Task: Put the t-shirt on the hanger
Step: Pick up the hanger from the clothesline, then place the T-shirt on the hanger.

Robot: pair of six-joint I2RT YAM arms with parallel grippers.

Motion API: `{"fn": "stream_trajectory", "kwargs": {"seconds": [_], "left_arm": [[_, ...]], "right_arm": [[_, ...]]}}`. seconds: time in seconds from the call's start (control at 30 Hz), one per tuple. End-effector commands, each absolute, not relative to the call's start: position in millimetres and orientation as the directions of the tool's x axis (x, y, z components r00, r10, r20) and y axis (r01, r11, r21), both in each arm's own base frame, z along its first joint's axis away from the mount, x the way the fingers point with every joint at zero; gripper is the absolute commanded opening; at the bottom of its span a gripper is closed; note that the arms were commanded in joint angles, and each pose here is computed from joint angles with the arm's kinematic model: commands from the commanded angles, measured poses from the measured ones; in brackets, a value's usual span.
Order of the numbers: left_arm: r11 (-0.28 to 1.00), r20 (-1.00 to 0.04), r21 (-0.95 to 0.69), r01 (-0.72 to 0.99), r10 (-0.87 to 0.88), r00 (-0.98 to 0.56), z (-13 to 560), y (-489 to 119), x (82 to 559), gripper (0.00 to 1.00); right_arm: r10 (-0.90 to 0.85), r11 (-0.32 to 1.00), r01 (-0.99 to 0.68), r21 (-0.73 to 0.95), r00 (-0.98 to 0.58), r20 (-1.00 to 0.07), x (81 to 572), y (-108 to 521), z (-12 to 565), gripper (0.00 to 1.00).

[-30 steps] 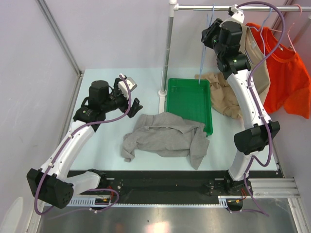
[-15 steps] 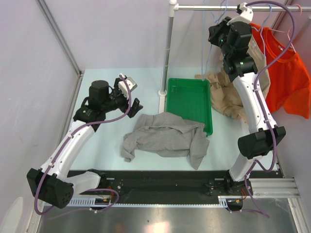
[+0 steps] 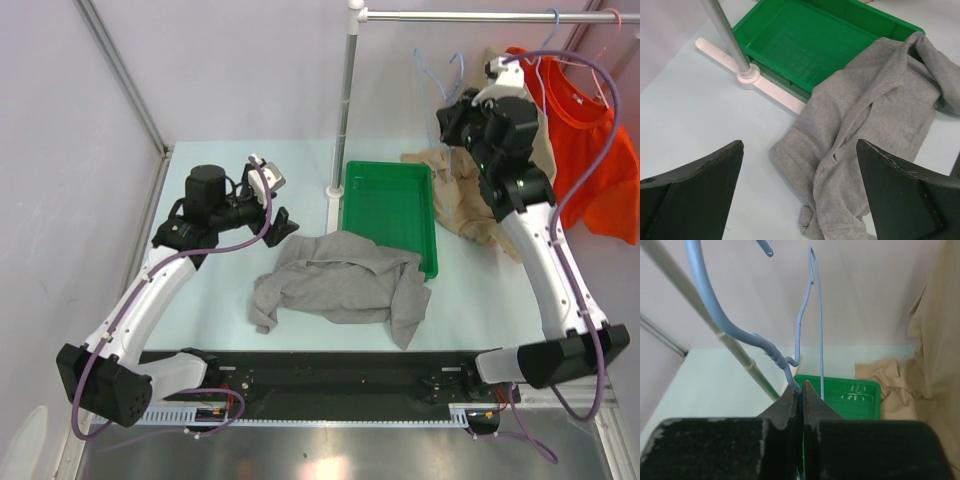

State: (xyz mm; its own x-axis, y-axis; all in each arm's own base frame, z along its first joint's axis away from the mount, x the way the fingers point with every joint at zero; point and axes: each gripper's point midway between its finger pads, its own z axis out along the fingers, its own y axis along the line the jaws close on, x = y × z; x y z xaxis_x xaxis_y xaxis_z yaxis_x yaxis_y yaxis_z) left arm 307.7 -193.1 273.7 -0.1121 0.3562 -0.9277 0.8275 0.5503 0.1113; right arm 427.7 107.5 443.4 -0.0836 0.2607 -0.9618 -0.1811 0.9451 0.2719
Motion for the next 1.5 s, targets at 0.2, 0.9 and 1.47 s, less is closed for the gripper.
{"fn": "stream_trajectory", "kwargs": {"seconds": [0.2, 0.9, 1.47], "left_arm": [[0.360, -0.911, 0.062, 0.931, 0.402, -0.095, 254, -214, 292, 0.97], [0.058, -0.794, 0.146, 0.988, 0.603, 0.081, 106, -210, 288, 0.71], [-0.037, -0.750, 0.196, 0.980, 0.638, 0.174, 86, -228, 302, 0.39]], "right_arm": [[-0.218, 0.762, -0.637, -0.114, -0.087, -0.972, 315, 142, 401, 0.00], [-0.664, 0.142, -0.989, 0.049, -0.132, -0.736, 216, 190, 283, 0.00], [-0.719, 0.199, -0.979, -0.041, -0.117, -0.686, 278, 209, 245, 0.00]]}}
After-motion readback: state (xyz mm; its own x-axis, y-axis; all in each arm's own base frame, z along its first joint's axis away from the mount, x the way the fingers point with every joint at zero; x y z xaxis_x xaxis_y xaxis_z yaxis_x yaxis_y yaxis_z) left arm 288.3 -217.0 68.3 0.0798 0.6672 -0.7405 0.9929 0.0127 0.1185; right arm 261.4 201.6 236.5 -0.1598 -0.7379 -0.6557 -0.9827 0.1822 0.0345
